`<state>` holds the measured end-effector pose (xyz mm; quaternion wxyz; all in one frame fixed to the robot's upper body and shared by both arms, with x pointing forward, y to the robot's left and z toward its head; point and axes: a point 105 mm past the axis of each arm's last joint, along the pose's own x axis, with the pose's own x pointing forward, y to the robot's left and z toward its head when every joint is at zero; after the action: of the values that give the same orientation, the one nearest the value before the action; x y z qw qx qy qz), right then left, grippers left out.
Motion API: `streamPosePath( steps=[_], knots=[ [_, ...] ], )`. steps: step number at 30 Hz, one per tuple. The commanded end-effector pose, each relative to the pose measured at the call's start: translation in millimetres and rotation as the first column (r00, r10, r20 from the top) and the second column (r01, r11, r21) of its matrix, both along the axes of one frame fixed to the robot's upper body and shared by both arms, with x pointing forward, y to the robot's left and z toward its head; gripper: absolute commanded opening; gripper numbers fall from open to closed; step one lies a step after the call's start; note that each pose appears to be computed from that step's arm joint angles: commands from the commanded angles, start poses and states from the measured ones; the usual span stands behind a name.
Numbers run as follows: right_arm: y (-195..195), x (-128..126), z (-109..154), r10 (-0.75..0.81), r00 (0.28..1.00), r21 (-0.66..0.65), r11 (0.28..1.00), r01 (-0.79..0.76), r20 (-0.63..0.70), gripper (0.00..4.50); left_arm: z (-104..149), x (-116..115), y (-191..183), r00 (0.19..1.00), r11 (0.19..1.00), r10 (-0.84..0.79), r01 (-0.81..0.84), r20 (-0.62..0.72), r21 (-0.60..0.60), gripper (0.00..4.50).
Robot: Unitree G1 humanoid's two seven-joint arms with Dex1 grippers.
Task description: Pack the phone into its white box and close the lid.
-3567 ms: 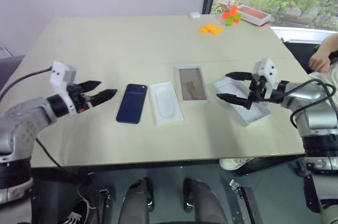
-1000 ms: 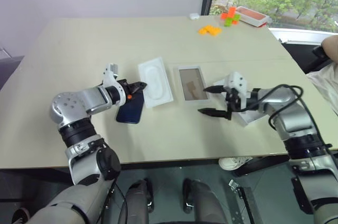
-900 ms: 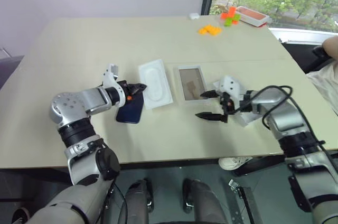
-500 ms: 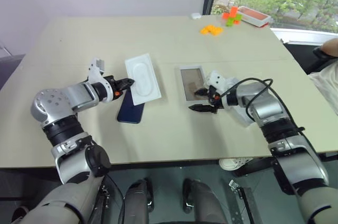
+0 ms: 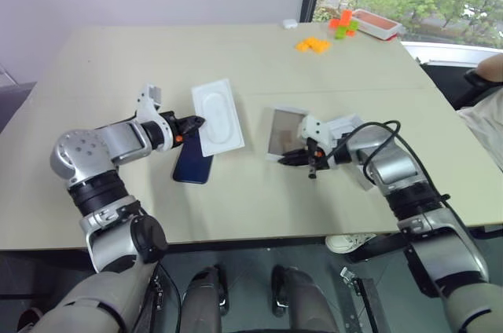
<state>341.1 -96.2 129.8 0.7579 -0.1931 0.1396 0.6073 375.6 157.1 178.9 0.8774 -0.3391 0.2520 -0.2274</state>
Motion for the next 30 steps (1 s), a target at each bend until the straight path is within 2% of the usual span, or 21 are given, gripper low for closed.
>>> streamPosePath(
  steps=[1, 5, 9, 12, 17, 19, 24, 30],
  knots=[
    [6, -18, 18, 0.073, 0.996, 0.034, 0.997, -0.075, 0.057, 0.04, 17, 2, 2, 0.998, 1.0, 0.006, -0.006, 0.065, 0.0, 0.0],
    [11, -31, 4, 0.087, 0.995, 0.009, 0.996, -0.088, 0.042, 0.04, 17, 3, -5, 0.998, 1.0, -0.012, 0.013, 0.058, -0.011, 0.0],
    [28, -35, -2, 0.077, 0.997, 0.039, 0.996, -0.078, 0.015, 0.04, 13, 4, -15, 0.998, 0.999, -0.039, 0.039, 0.043, 0.007, 0.0],
    [34, -33, -1, 0.067, 0.997, 0.057, 0.996, -0.068, 0.029, 0.79, 12, 2, -22, 0.998, 0.998, -0.061, 0.061, 0.032, 0.011, 0.0],
    [23, -37, 2, 0.076, 0.997, 0.03, 0.997, -0.075, -0.011, 3.26, 1, -6, -37, 0.99, 0.99, -0.137, 0.138, -0.022, 0.017, 0.0],
    [19, -36, 12, 0.073, 0.997, 0.049, 0.996, -0.073, 0.002, 3.26, -4, -8, -42, 0.987, 0.988, -0.155, 0.156, -0.039, 0.012, 0.0],
    [-22, -32, 32, 0.016, 0.996, 0.048, 0.999, -0.011, -0.092, 3.26, -12, -15, -64, 0.974, 0.97, -0.225, 0.227, -0.037, 0.083, 0.0],
    [-57, -14, 41, -0.116, 0.992, 0.053, 0.992, 0.118, -0.045, 3.26, -17, -18, -84, 0.96, 0.954, -0.276, 0.279, -0.038, 0.107, 0.0]
  ],
)
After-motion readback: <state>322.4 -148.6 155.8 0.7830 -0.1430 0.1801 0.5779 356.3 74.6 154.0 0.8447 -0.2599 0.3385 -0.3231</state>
